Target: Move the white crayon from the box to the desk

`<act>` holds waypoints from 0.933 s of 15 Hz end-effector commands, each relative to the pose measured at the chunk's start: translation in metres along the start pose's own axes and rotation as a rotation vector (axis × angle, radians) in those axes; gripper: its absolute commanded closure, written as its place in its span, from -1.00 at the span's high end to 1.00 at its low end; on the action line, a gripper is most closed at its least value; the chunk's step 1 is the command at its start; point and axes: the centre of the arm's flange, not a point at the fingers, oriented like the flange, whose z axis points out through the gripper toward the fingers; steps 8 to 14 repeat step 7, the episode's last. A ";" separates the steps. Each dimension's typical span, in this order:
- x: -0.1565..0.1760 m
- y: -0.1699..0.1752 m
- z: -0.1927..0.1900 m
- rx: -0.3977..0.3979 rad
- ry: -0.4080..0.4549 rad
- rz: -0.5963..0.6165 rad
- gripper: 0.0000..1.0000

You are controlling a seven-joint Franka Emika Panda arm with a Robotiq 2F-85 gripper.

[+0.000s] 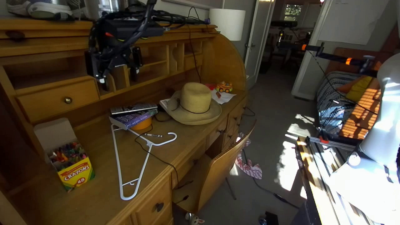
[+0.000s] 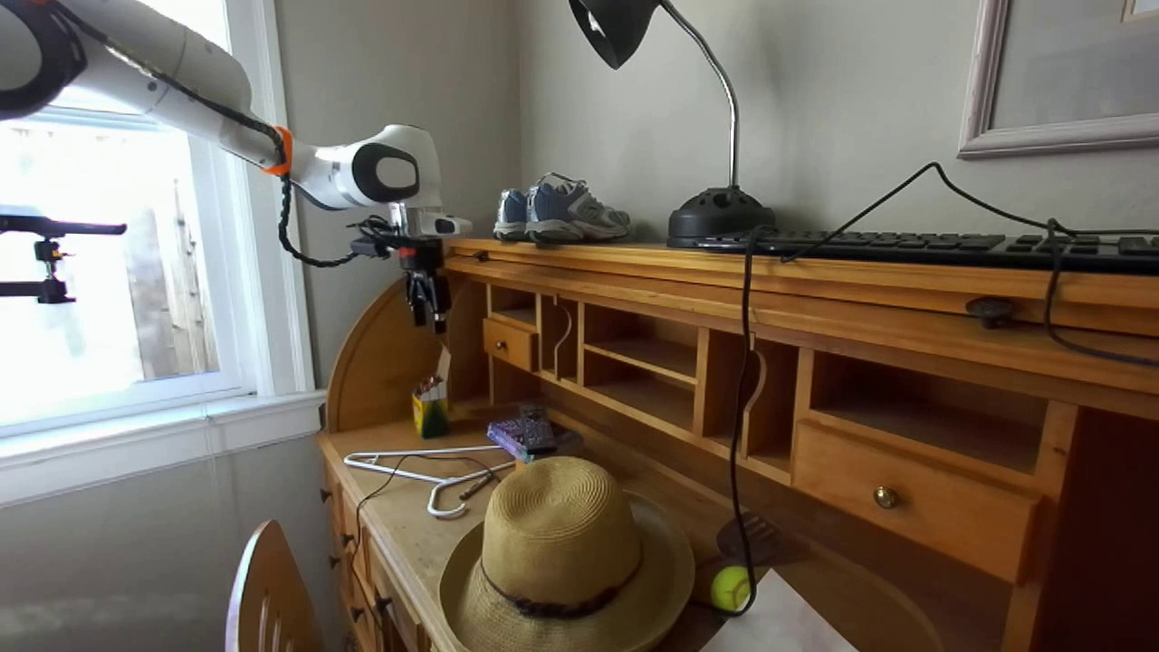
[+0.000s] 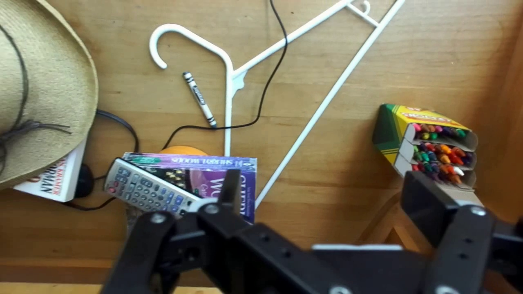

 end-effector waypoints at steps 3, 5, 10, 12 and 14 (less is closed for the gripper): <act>-0.013 0.038 -0.015 -0.025 -0.006 -0.020 1.00; -0.018 0.045 -0.017 -0.028 -0.013 -0.025 1.00; -0.021 0.041 -0.014 -0.028 -0.016 -0.031 1.00; -0.021 0.041 -0.014 -0.028 -0.016 -0.031 1.00; -0.021 0.041 -0.014 -0.028 -0.016 -0.031 1.00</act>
